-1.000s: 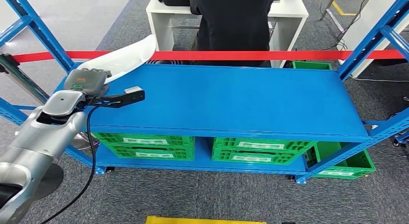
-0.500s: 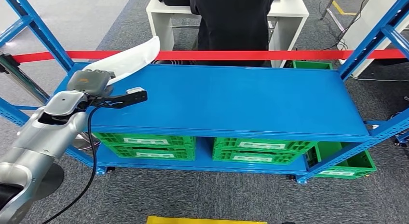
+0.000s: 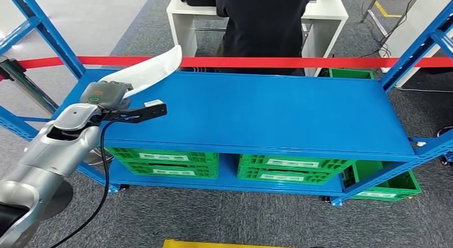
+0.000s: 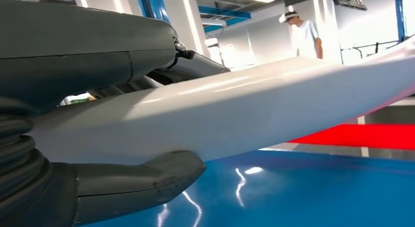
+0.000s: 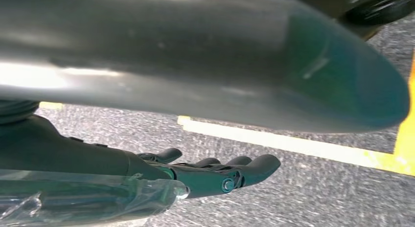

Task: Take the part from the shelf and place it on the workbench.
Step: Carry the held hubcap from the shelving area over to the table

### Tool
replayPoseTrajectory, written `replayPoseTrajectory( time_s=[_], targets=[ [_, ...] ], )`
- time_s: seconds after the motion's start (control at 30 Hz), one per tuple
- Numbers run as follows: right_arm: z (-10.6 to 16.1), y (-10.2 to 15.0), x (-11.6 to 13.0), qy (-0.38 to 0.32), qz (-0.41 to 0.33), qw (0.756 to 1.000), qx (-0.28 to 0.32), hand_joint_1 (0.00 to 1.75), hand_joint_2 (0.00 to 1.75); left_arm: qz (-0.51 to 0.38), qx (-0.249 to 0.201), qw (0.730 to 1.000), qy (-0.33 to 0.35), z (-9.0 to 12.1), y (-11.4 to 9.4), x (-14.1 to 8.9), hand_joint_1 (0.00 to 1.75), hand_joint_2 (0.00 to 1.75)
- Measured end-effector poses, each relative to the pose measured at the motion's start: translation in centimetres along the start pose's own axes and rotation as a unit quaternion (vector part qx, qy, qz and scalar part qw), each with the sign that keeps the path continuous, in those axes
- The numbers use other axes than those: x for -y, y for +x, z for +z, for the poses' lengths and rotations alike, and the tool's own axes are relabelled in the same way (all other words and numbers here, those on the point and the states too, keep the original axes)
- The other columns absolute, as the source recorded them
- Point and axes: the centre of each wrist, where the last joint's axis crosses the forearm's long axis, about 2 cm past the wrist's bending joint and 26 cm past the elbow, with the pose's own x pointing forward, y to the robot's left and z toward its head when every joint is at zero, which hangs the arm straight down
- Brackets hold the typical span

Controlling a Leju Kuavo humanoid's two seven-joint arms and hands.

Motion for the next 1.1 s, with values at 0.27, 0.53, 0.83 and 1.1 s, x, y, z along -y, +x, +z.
replayPoseTrajectory(
  time_s=[0.27, 0.53, 0.83, 1.1],
  targets=[
    [0.0, 0.25, -0.17, 0.001, 0.0, 1.0, 0.004, 0.0, 0.0, 0.003, 0.001, 1.0, 0.001, -0.08, 0.03, -0.15, 1.75, 1.75],
    [0.0, 0.22, -0.15, 0.001, -0.002, 1.0, 0.003, 0.0, 0.0, 0.006, 0.001, 1.0, -0.003, -0.05, 0.06, -0.05, 1.75, 1.75],
    [0.02, 0.02, -0.17, 0.001, -0.001, 1.0, 0.001, 0.0, 0.0, 0.012, 0.003, 1.0, -0.004, -0.05, 0.19, 0.0, 1.75, 1.75],
    [-0.02, 0.43, -0.1, 0.0, -0.002, 1.0, 0.005, 0.0, 0.0, 0.013, 0.003, 1.0, -0.005, 0.0, 0.08, 0.07, 1.75, 1.75]
  ],
)
